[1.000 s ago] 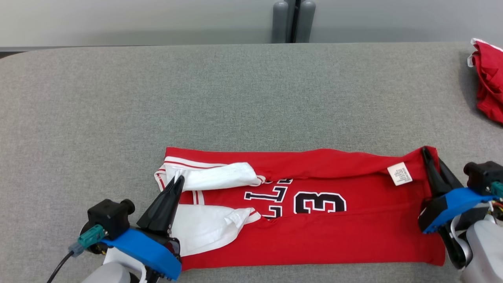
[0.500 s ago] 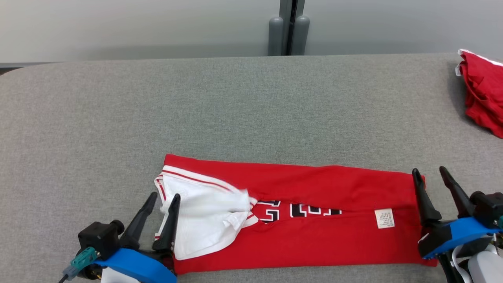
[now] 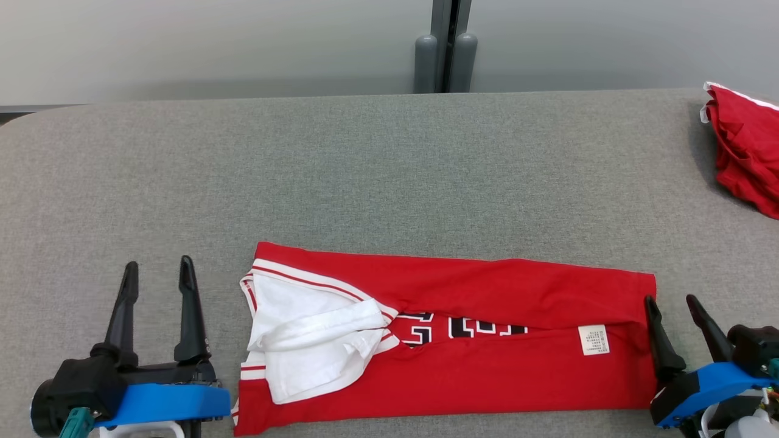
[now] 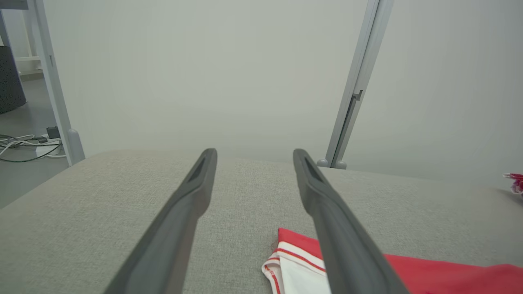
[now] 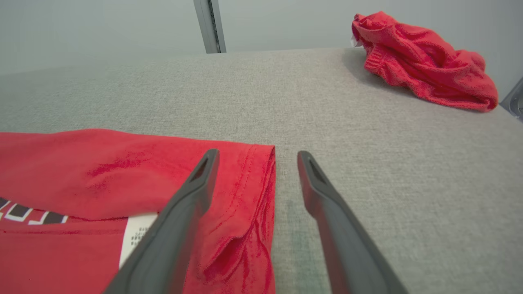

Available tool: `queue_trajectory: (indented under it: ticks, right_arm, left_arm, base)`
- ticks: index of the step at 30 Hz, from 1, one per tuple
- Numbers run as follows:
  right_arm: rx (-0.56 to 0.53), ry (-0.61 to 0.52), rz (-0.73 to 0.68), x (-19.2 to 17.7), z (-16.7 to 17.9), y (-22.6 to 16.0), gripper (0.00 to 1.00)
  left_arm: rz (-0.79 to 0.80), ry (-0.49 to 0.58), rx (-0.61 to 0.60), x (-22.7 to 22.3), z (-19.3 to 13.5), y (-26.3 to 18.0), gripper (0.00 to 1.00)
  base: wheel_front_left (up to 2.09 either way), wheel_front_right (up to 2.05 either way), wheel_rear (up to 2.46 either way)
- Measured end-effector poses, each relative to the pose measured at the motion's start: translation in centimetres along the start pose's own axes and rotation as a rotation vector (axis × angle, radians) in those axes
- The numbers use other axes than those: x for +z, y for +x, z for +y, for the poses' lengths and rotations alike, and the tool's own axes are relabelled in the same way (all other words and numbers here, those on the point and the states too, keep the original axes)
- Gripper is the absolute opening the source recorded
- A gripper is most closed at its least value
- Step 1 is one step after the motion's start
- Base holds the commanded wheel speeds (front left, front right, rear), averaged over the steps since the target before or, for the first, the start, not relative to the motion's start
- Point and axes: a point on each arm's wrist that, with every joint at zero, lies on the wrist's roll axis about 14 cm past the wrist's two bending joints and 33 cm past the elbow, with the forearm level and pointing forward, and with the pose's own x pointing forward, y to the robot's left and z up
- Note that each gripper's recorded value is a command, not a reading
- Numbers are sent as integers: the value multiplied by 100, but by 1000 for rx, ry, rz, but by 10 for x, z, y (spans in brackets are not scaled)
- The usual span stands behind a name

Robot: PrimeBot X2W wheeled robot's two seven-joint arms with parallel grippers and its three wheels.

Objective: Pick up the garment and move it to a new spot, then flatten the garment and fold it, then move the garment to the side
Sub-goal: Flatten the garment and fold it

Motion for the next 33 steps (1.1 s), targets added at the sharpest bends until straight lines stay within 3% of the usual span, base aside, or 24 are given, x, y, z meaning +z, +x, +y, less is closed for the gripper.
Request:
queue_trajectory:
  ticks: [10,16,17,18,19,20,27,33]
  right_arm:
    - [-17,39,143,-40,4,4,100]
    - [-10,58,213,-56,9,5,100]
    - [-7,62,220,-58,11,4,95]
    - [-3,64,224,-58,12,5,46]
    - [-2,68,224,-58,13,5,13]
    - [0,74,223,-58,14,5,0]
    - [-11,93,189,-49,8,3,0]
    - [-102,27,140,-25,-47,-2,0]
  left_arm:
    - [-19,48,109,-2,22,-5,100]
    - [12,91,107,-11,25,-8,100]
    - [19,96,107,-14,25,-8,100]
    - [23,100,103,-15,24,-8,100]
    - [27,105,102,-16,25,-7,100]
    - [30,111,103,-17,26,-7,100]
    - [28,137,93,-16,24,-5,100]
    - [19,134,84,-14,20,-4,100]
  base:
    - [0,0,0]
    - [0,0,0]
    - [0,0,0]
    - [0,0,0]
    - [0,0,0]
    - [0,0,0]
    - [0,0,0]
    - [0,0,0]
